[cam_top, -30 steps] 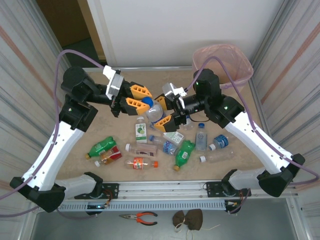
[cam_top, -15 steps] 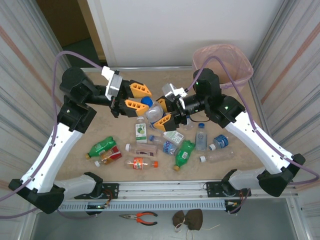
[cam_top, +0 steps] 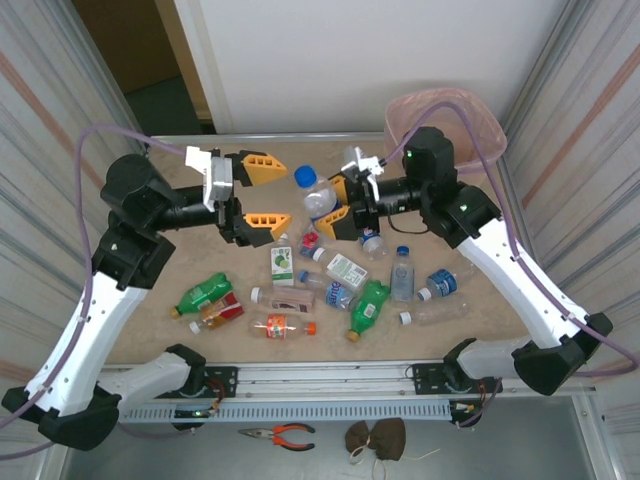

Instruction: Put the plastic bottles in the bin

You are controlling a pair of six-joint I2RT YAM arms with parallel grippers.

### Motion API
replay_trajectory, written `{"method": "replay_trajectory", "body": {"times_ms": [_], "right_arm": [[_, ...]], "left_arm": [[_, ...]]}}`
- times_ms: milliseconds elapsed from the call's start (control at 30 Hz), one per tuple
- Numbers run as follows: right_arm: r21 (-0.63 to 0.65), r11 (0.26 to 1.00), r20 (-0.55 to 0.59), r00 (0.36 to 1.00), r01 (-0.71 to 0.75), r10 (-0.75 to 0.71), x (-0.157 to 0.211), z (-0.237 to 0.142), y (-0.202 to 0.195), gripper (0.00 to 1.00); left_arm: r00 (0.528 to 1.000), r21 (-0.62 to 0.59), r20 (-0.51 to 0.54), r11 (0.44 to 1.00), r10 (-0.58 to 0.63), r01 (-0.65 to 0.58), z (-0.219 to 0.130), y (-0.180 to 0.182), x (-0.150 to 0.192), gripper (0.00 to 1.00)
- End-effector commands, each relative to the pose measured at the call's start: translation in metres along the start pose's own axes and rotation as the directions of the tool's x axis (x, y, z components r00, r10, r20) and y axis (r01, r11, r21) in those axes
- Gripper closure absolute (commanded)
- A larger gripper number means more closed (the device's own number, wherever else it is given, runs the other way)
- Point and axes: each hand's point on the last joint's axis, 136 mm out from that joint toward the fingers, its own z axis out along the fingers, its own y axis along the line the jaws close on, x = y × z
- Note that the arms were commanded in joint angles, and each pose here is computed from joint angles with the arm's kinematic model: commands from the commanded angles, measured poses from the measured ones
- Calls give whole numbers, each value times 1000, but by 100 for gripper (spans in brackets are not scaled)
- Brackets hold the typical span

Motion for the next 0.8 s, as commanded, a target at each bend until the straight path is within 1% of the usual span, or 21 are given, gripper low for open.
{"method": "replay_trajectory", "body": {"times_ms": [0,100,200,267,367,433,633,667,700,767], "right_arm": [[197,980,61,998,-28,17,-26,-28,-30,46],[362,926,112,991,-103,66,-34,-54,-69,49],[490,856,163,982,-166,98,-39,-81,-103,49],[573,791,200,973,-214,118,-40,-101,-127,49],[681,658,278,945,-321,173,-37,-137,-167,49],[734,575,300,932,-362,205,-28,-157,-190,50],[849,400,237,925,-346,296,9,-203,-240,50],[869,368,218,923,-331,316,17,-211,-247,51],[888,346,192,928,-303,319,19,-219,-253,51],[922,303,125,926,-242,357,36,-231,-266,51]], "left_arm": [[998,-127,-57,992,-25,18,-4,18,19,23],[996,-168,-73,985,-49,36,-7,24,27,23],[995,-187,-82,981,-64,48,-8,27,34,23],[993,-196,-89,979,-79,60,-8,29,39,24],[991,-204,-98,976,-92,71,-8,32,44,24],[989,-209,-106,975,-103,79,-8,33,48,25],[985,-225,-125,970,-120,90,-12,35,55,26],[984,-231,-129,969,-124,92,-13,37,57,26],[983,-236,-131,967,-127,94,-13,38,58,26],[981,-242,-135,965,-137,101,-13,40,62,27]]}}
